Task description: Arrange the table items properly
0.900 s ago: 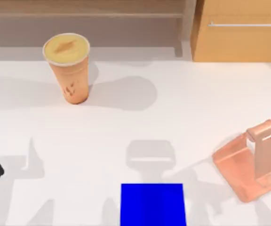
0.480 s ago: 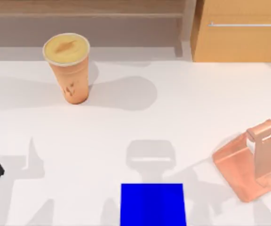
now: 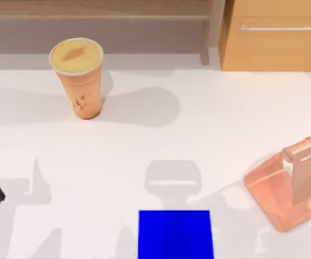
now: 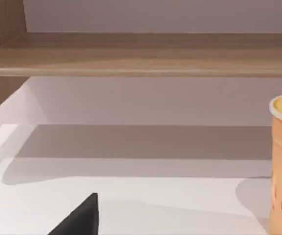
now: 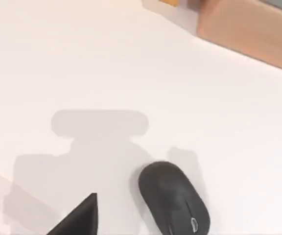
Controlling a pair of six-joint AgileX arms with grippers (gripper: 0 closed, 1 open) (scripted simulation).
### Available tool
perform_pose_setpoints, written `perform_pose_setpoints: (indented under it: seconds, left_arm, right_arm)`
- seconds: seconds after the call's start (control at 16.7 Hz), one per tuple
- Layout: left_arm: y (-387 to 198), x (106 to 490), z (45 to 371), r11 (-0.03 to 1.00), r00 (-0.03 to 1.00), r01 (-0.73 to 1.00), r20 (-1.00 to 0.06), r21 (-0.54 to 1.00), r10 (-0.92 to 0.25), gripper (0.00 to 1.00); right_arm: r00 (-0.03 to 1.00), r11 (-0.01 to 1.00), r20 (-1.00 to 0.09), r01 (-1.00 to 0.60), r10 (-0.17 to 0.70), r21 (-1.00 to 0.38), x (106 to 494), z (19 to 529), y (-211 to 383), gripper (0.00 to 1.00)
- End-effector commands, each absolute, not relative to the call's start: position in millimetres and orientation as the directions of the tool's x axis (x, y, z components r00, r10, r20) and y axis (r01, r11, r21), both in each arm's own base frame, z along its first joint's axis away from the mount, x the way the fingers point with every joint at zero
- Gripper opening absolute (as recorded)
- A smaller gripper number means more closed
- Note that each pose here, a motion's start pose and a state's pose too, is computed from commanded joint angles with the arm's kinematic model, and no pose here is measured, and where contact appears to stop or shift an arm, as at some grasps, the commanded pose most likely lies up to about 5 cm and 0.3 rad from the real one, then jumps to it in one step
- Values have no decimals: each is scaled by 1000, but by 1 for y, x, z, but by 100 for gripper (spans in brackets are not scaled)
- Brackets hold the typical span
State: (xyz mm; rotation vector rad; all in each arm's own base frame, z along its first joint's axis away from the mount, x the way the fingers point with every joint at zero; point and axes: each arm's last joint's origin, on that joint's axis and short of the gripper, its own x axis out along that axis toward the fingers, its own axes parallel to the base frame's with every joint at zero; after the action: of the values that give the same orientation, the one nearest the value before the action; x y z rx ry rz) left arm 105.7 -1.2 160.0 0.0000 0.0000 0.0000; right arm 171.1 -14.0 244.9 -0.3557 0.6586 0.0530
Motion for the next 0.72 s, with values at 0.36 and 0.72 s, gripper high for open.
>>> perform_pose_setpoints:
  seconds: [0.36, 0.72]
  left_arm:
    - [-1, 106, 160, 1000, 1000, 0, 0, 0, 0, 100]
    - [-1, 106, 160, 1000, 1000, 0, 0, 0, 0, 100]
  right_arm:
    - [453, 859, -889, -430, -61, -278, 257, 253, -34, 100]
    - [132, 781, -991, -617, -23, -100, 326, 223, -58, 100]
